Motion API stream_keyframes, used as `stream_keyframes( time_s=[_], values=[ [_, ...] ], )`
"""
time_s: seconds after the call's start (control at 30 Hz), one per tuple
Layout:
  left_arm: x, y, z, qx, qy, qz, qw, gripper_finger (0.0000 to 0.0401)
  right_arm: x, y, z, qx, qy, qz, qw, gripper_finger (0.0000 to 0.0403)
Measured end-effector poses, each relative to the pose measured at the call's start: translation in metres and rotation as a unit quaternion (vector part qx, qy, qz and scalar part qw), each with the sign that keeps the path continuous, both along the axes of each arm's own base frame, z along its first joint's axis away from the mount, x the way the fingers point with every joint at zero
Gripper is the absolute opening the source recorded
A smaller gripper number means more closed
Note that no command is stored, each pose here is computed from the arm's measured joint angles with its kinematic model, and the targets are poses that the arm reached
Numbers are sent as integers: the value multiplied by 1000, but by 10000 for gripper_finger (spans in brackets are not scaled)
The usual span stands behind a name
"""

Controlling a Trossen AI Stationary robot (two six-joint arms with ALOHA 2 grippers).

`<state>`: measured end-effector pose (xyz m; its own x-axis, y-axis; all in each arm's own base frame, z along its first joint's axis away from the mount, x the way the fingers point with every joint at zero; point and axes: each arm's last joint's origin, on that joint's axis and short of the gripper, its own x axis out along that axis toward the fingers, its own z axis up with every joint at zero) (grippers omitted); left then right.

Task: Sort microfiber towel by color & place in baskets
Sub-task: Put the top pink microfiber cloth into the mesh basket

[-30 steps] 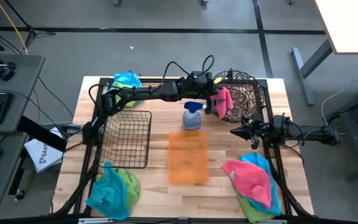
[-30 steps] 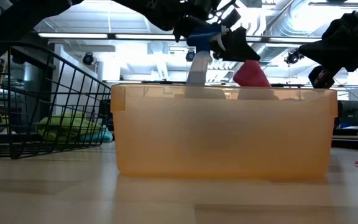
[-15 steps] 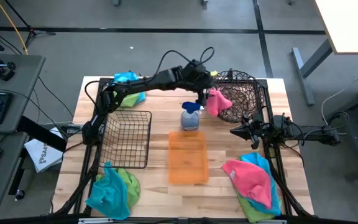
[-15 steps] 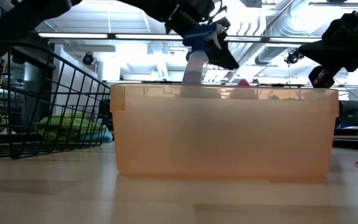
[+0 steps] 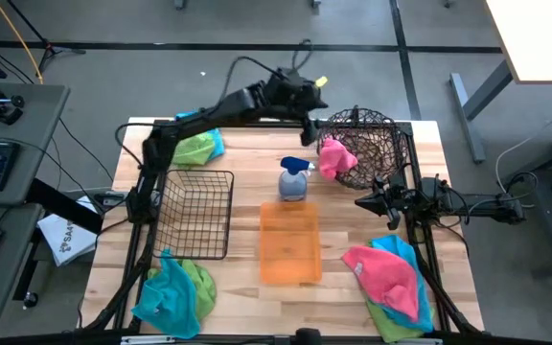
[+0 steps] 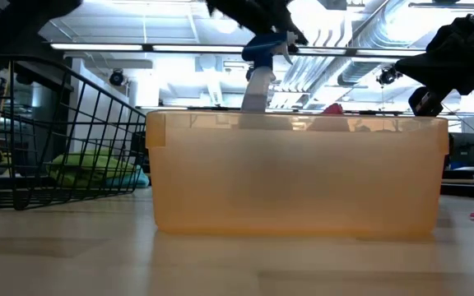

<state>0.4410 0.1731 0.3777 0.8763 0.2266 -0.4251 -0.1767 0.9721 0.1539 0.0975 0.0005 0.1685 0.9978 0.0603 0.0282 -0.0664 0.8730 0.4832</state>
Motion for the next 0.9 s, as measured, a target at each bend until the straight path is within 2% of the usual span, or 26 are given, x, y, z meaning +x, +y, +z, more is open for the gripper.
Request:
stream_keyframes(
  time_s=[0.1, 0.17, 0.23, 0.3, 0.4, 0.47, 0.5, 0.6, 0.73, 0.8, 0.9],
  values=[
    [-27, 1, 23, -62, -3, -20, 998, 239, -1, 0, 1, -39, 3, -1, 999, 0],
    [-49, 4, 37, -112, 0, -37, 993, 239, -1, 0, 3, -51, 0, -1, 999, 0],
    [-64, 2, 49, -140, -6, -54, 989, 239, -1, 0, 5, -52, -4, -2, 999, 0],
    [-78, -1, 59, -153, -8, -60, 986, 239, -1, 0, 3, -47, 3, -1, 999, 0],
    [-89, -12, 75, -143, -26, -70, 987, 239, -1, 0, 2, -48, 10, -4, 999, 0],
    [-95, -20, 85, -134, -39, -79, 987, 239, -1, -3, 4, -70, 2, -46, 996, 0],
    [-97, -24, 89, -128, -44, -84, 987, 239, -1, -4, 7, -59, -10, -74, 995, 0],
    [-101, -31, 95, -123, -51, -92, 987, 239, -4, -8, 22, 58, -93, -140, 984, 0],
    [-105, -36, 78, -142, -53, -86, 985, 239, -11, -15, 36, 176, -189, -237, 936, 0],
    [-109, -40, 61, -158, -71, -78, 982, 239, -13, -16, 40, 185, -214, -250, 926, 0],
    [-125, -46, 27, -183, -126, -48, 974, 239, -14, -15, 44, 164, -226, -232, 932, 0]
  ],
)
